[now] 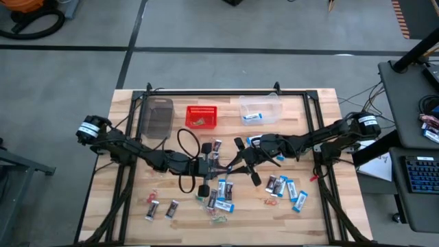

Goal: Sort candy
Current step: Put the white chocolate into the transparent bin

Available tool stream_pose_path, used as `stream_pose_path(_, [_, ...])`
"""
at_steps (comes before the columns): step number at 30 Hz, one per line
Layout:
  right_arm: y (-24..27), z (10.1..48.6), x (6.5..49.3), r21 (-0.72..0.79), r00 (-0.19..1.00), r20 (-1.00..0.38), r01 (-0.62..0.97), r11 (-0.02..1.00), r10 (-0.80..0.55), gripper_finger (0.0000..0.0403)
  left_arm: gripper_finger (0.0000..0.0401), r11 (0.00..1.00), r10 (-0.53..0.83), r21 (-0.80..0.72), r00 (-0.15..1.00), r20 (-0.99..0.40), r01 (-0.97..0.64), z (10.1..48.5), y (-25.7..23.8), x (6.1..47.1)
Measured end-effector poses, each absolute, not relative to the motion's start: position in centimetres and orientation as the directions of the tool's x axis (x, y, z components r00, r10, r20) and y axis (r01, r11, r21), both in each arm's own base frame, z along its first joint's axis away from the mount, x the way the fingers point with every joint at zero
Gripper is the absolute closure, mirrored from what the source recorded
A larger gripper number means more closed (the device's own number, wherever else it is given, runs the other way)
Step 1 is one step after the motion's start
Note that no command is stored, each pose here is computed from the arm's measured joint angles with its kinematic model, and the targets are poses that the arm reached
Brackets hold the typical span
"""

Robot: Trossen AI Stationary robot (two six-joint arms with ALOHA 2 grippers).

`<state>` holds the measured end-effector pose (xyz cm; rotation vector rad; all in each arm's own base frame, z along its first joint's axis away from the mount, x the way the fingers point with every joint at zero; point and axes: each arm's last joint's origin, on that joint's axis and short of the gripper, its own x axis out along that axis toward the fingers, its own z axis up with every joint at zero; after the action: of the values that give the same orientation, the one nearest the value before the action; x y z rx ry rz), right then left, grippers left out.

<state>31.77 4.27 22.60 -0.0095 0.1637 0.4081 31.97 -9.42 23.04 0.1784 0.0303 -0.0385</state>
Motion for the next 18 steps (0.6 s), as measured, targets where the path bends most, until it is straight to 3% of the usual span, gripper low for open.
stream_pose_path(4, [4.3, 22.6, 31.8, 0.025, 0.903, -0.164, -0.399, 0.917, 0.398, 0.0384, 0.0392, 0.99, -0.034, 0.135, 0.999, -0.036, 0.039, 23.0, -9.4, 32.0])
stream_pose_path(13, [3.7, 22.5, 31.6, 0.076, 0.907, -0.196, -0.364, 0.928, 0.372, 0.0381, 0.0331, 0.991, 0.008, 0.134, 0.997, -0.076, 0.002, 23.8, -9.0, 31.3])
stream_pose_path(18, [1.7, 22.3, 30.8, 0.089, 0.926, -0.323, -0.173, 0.981, 0.193, 0.0381, 0.0314, 0.995, 0.031, 0.101, 0.984, -0.177, -0.013, 24.6, -8.5, 29.8])
